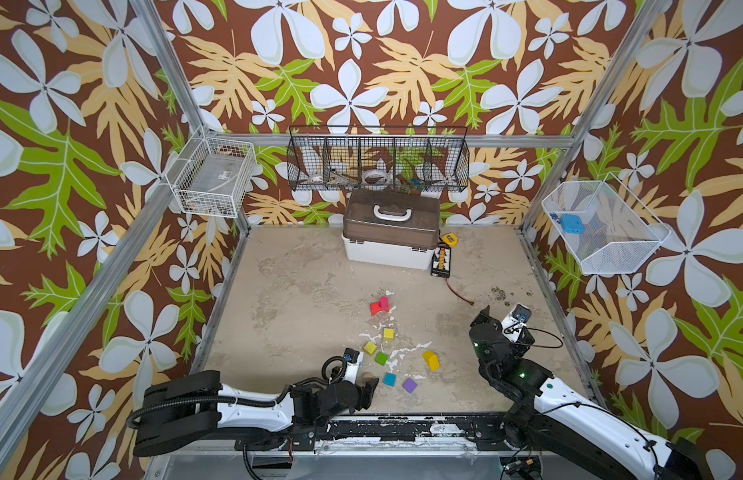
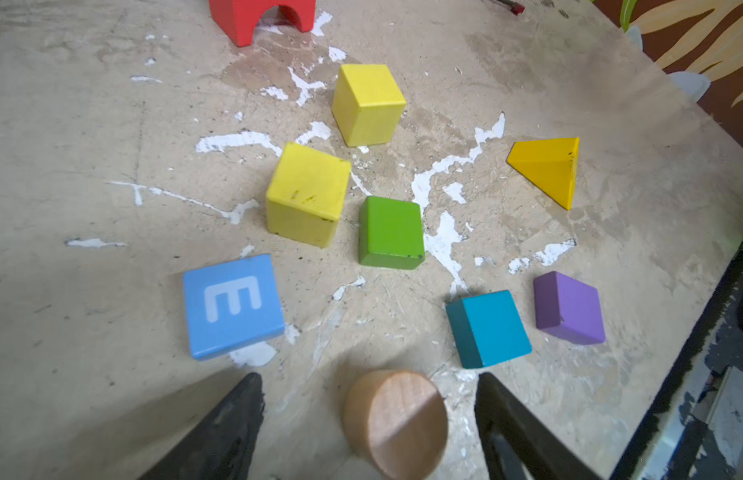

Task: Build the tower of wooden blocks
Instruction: 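Withdraw the right arm toward the robot while the left gripper reaches the wooden cylinder, then close the left gripper on the wooden cylinder and lift it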

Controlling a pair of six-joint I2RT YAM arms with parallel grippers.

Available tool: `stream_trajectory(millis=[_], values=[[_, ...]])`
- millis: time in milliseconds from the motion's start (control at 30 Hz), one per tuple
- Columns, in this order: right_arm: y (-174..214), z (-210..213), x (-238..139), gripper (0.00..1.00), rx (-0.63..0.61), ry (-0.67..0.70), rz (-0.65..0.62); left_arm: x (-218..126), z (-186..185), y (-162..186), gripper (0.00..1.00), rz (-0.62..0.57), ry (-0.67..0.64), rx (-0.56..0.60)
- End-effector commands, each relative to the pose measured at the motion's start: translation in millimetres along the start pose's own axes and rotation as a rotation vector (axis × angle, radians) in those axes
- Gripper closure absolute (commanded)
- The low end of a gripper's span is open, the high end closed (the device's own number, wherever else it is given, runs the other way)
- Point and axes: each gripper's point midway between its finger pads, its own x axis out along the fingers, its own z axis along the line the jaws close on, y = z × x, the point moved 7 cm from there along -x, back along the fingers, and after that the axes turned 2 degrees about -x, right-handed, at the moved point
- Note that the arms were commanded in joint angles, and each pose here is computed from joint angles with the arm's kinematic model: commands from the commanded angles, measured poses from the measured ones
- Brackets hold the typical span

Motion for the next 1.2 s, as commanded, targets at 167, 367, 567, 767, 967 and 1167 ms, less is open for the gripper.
stream_trajectory(millis=[167, 367, 567, 767, 967, 1167], values=[[-2, 4, 9, 0.0, -0.017, 0.013, 0.032, 12, -10, 12, 0.23, 0.048, -0.072, 0.07], [-1, 7, 11, 0.0, -0.027, 0.005, 0.036, 13, -12, 12, 0.37, 0.059, -0.083, 0.089], [-1, 9, 12, 0.0, -0.04, 0.003, 0.042, 8, -15, 11, 0.52, 0.071, -0.054, 0.078], [-1, 10, 12, 0.0, -0.045, 0.003, 0.044, 5, -13, 12, 0.57, 0.066, -0.053, 0.071], [-1, 11, 12, 0.0, -0.045, 0.001, 0.046, 4, -12, 10, 0.66, 0.056, -0.062, 0.072], [0, 11, 12, 0.0, -0.048, 0.001, 0.049, 5, -13, 11, 0.77, 0.058, -0.065, 0.076]])
